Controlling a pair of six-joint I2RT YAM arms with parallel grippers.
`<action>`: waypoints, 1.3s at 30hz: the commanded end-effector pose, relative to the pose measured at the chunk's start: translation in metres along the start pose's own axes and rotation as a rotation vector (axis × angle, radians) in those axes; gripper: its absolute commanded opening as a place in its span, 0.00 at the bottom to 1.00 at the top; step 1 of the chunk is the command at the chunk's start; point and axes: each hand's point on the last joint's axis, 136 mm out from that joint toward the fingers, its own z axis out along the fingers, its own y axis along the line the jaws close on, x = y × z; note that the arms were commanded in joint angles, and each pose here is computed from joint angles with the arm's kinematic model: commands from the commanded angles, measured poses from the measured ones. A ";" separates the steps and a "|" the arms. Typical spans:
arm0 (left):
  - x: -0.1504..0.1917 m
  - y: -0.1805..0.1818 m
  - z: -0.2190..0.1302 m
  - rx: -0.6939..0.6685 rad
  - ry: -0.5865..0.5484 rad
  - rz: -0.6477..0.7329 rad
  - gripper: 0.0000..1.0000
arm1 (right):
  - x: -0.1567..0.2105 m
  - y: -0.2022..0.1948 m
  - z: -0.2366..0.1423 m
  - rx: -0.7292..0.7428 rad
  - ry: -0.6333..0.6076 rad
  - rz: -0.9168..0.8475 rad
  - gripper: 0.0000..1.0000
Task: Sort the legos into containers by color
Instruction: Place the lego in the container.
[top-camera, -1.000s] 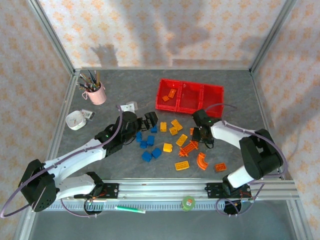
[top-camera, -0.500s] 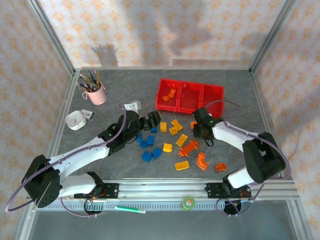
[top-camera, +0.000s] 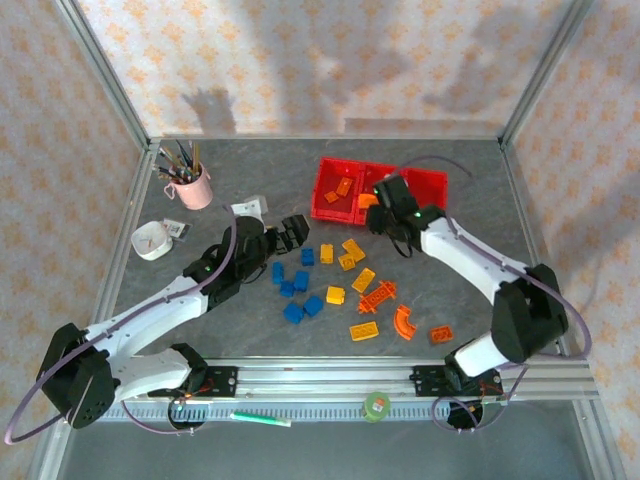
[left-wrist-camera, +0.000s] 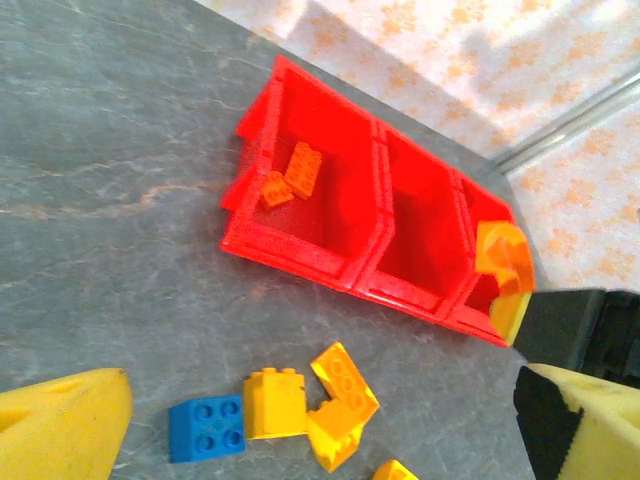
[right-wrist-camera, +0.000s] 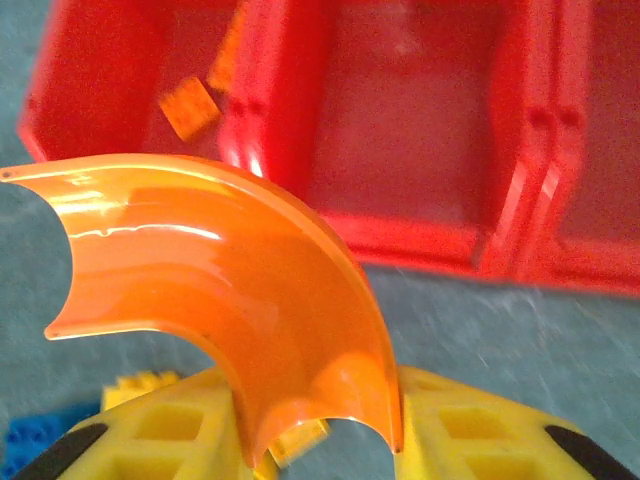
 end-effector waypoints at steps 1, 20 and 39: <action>-0.010 0.007 -0.006 -0.029 -0.007 0.019 0.99 | -0.024 0.018 0.016 -0.004 -0.036 -0.023 0.36; -0.025 0.014 -0.007 -0.047 -0.030 0.018 0.99 | -0.100 0.071 0.086 0.005 -0.075 -0.092 0.54; 0.035 -0.015 -0.015 0.108 0.134 0.047 0.99 | 0.040 -0.026 -0.022 0.042 0.031 0.138 0.72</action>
